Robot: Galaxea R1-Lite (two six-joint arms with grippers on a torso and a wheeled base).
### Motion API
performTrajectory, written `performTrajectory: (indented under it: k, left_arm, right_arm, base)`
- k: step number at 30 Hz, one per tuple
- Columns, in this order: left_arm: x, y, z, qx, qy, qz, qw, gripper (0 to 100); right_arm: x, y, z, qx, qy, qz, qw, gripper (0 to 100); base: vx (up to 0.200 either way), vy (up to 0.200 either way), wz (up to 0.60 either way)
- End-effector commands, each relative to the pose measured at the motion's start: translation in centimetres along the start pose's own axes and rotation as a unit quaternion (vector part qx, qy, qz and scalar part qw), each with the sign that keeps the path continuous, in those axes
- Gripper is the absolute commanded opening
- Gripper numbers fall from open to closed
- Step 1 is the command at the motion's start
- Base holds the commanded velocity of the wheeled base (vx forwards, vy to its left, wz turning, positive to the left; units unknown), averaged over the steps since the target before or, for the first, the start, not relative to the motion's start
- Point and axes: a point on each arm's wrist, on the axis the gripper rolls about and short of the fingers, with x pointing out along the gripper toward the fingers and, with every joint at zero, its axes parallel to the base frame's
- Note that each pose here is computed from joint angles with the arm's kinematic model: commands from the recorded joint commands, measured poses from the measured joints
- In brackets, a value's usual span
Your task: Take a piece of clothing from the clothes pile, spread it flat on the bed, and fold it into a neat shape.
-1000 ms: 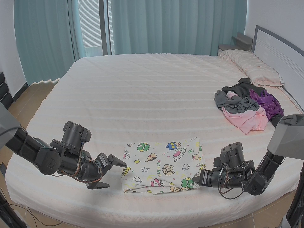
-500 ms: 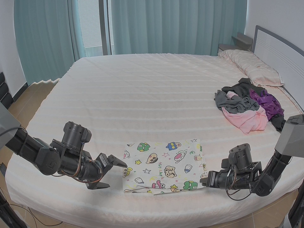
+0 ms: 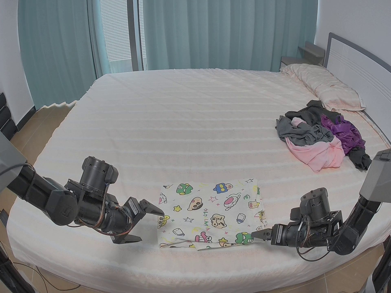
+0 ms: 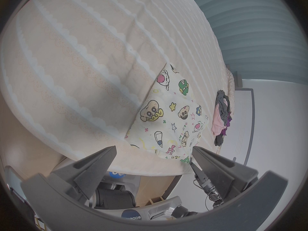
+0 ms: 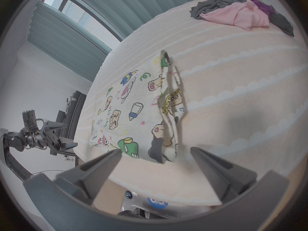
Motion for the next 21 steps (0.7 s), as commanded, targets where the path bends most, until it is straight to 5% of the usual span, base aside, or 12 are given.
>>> performTrajectory:
  k: [1, 9, 21]
  left_arm:
    - [0.0, 0.0, 0.0, 0.000, 0.001, 0.000, 1.0000, 100]
    - [0.0, 0.0, 0.0, 0.000, 0.000, -0.001, 1.0000, 100]
    - [0.0, 0.0, 0.0, 0.000, 0.000, -0.001, 1.0000, 100]
  right_arm:
    - [0.0, -0.3, 0.0, 0.005, 0.000, -0.003, 1.0000, 100]
    - [-0.4, 1.3, 1.6, -0.006, -0.052, 0.043, 0.9977, 100]
    - [3.4, 0.9, 0.9, -0.008, -0.015, 0.030, 0.9994, 100]
  base:
    - [0.000, 0.000, 0.00]
    - [0.000, 0.000, 0.00]
    - [0.000, 0.000, 0.00]
